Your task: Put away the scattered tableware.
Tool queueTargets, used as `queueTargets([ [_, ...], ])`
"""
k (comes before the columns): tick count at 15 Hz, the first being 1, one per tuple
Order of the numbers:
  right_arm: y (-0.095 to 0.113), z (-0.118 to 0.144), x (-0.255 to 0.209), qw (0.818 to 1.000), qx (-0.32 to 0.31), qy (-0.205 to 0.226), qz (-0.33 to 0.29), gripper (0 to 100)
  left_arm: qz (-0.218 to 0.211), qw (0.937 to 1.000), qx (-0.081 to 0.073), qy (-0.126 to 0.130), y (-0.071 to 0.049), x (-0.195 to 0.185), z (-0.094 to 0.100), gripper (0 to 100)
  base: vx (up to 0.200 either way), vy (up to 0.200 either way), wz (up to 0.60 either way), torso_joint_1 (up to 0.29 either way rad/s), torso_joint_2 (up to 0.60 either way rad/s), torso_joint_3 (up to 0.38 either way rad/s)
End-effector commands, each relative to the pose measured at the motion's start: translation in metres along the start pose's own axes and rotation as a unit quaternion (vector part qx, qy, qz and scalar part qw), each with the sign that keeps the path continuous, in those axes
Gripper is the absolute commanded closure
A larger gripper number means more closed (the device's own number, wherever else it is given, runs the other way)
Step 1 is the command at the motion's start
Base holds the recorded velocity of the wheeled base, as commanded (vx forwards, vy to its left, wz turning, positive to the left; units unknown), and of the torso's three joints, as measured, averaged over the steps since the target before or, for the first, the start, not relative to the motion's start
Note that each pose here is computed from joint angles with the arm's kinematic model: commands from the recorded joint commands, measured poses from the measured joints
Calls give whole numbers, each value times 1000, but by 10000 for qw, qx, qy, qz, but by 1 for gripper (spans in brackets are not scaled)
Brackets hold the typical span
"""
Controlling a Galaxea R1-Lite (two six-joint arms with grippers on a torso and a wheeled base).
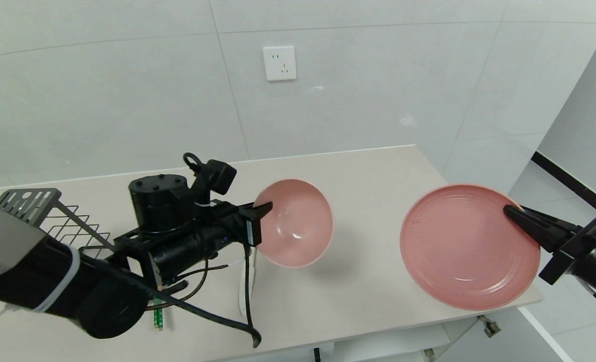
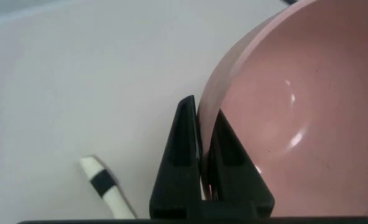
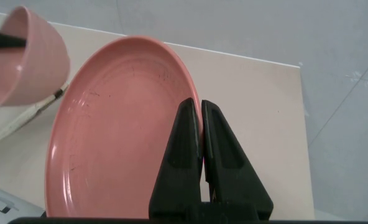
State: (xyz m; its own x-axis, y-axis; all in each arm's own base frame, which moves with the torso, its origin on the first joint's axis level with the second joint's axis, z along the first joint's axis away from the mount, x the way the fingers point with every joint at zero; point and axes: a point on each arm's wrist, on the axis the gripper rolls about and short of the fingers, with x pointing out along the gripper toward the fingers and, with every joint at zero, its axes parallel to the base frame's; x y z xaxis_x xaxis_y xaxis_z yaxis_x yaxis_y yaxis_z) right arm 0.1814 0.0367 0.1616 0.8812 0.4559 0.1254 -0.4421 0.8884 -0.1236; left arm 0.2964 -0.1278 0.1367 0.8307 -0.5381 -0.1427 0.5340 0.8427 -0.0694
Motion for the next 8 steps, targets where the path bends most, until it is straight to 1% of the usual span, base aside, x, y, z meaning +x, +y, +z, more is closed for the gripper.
queueTargets([
  [1, 6, 1, -18, 10000, 12, -7, 3, 100, 125, 9990, 102, -421, -3, -38, 14, 100, 0, 0, 0, 0, 0, 0],
  [2, 10, 2, -31, 10000, -3, -49, -8, 100, 138, 9988, 102, -467, -6, -52, 13, 100, 0, 0, 0, 0, 0, 0],
  [3, 13, 7, -43, 9998, -49, -208, -37, 100, 130, 9987, 103, -474, -9, -65, 13, 100, 0, 0, 0, 0, 0, 0],
  [4, 15, 15, -51, 9991, -97, -416, -76, 100, 106, 9989, 71, -459, -11, -76, 11, 100, 0, 0, 0, 0, 0, 0],
  [5, 14, 18, -54, 9987, -110, -485, -111, 100, 113, 9988, 57, -467, -11, -79, 11, 100, 0, 0, 0, 0, 0, 0],
  [6, 13, 28, -63, 9970, -130, -717, -243, 100, 100, 9987, -23, -490, -13, -89, 11, 100, 0, 0, 0, 0, 0, 0],
  [7, 14, 28, -65, 9967, -146, -751, -252, 100, 97, 9987, -66, -505, -14, -94, 11, 100, 0, 0, 0, 0, 0, 0],
  [8, 14, 28, -66, 9967, -137, -751, -259, 100, 90, 9988, -78, -482, -14, -96, 9, 100, 0, 0, 0, 0, 0, 0],
])
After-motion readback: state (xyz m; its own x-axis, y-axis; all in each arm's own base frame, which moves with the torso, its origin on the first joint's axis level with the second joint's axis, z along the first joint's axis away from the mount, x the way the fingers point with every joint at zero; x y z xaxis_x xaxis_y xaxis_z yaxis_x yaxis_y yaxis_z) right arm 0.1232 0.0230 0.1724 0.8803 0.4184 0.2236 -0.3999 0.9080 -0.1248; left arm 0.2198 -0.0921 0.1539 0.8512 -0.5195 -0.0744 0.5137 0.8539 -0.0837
